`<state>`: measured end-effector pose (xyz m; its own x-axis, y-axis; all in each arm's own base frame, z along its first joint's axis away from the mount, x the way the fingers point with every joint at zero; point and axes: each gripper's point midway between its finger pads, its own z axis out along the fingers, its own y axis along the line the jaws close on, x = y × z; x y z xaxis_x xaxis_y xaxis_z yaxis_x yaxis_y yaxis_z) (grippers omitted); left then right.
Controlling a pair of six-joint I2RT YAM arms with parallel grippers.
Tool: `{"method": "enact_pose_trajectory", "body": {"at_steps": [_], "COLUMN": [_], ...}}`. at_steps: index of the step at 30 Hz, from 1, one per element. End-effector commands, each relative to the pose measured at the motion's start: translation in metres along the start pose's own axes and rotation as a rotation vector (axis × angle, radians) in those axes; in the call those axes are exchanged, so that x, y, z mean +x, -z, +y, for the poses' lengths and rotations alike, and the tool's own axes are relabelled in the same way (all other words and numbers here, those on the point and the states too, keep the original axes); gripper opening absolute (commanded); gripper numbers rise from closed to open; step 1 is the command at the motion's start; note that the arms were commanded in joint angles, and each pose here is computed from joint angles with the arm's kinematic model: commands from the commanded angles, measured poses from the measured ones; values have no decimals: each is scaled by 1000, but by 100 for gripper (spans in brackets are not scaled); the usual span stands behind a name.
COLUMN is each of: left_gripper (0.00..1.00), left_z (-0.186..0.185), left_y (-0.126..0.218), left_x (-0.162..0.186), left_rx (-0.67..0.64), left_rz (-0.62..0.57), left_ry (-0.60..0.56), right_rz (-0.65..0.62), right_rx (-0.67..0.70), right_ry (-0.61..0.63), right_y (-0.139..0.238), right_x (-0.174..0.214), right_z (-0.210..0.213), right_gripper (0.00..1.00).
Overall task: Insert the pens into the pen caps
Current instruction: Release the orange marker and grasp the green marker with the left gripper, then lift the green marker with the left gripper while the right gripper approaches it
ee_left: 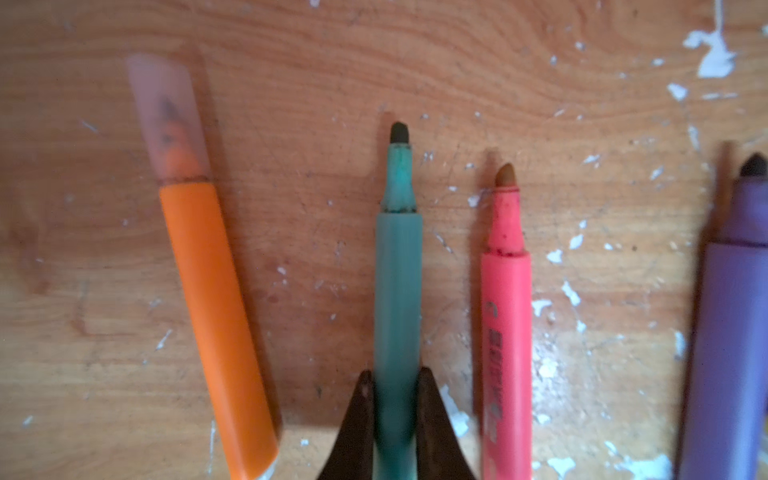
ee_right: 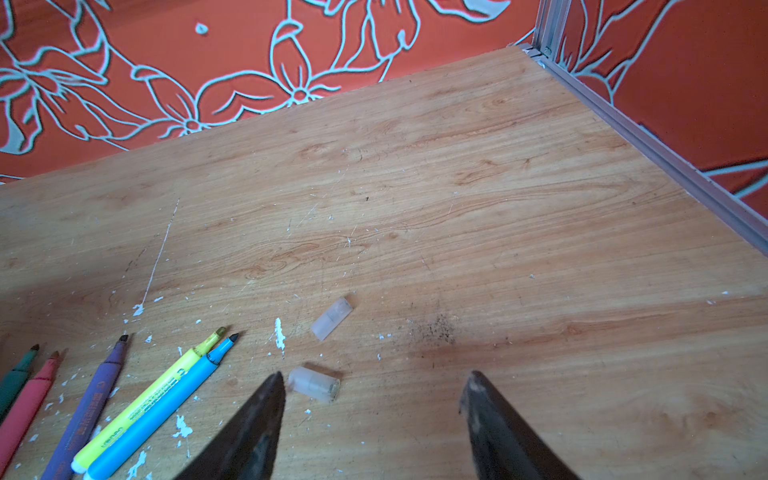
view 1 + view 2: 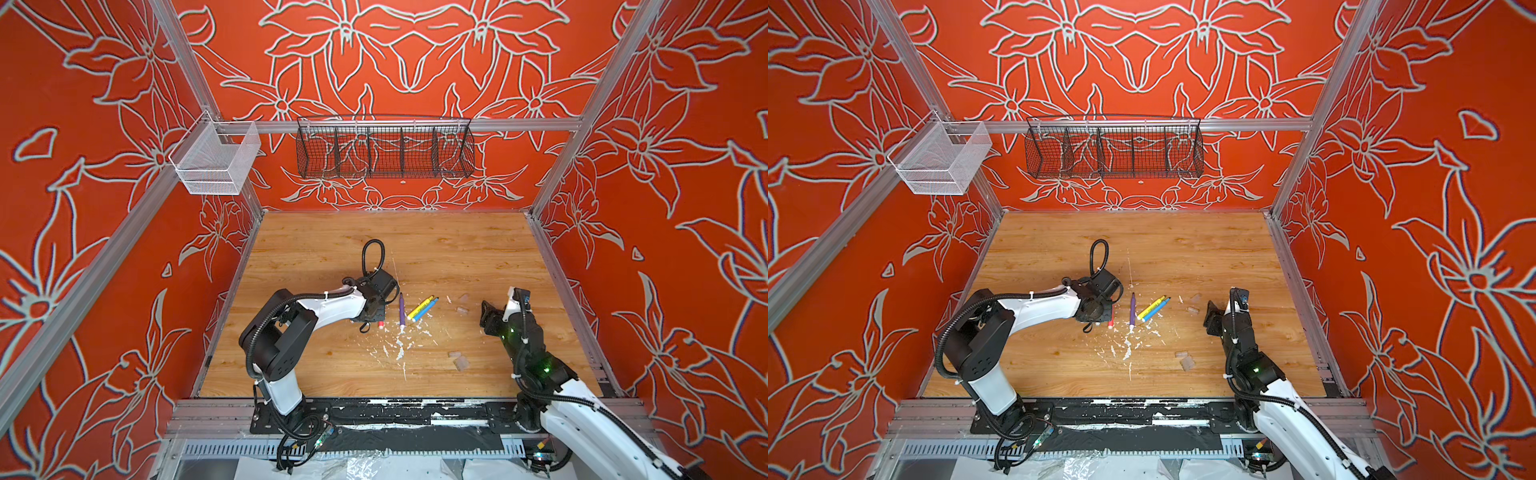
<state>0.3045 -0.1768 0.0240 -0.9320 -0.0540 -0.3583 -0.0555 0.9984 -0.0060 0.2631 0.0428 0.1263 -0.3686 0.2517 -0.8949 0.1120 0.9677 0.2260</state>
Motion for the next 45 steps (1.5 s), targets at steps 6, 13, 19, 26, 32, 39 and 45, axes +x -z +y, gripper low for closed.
{"method": "enact_pose_trajectory", "body": {"at_steps": [6,13,19,26,32,39,45], "left_gripper": [0,0,0,0,0,0,0], "left_z": [2,-12,-52,-94,-125,-139,-143], "left_y": [68,126,173,190,197,201,201], "left_x": [-2,8,28,54,69,77,78], "left_rx": [160,349,560,657,688,720,723], "left_rz": [-105,-235,-328,-356,-357,-353,-362], "left_ry": [14,4,-111,-233,-329,-372,-376], "right_rz": [13,151,220,269,281,248,281], "right_rx": [-46,-367,-633,-808,-836,-818,-852], "right_ry": [-88,-254,-308,-396,-420,-467,-484], "right_y": [5,29,57,79,86,85,88], "right_x": [-11,-42,-29,-10,-2,0,3], "right_z": [11,85,159,204,213,202,210], "right_gripper": [70,69,69,69,68,55,46]}}
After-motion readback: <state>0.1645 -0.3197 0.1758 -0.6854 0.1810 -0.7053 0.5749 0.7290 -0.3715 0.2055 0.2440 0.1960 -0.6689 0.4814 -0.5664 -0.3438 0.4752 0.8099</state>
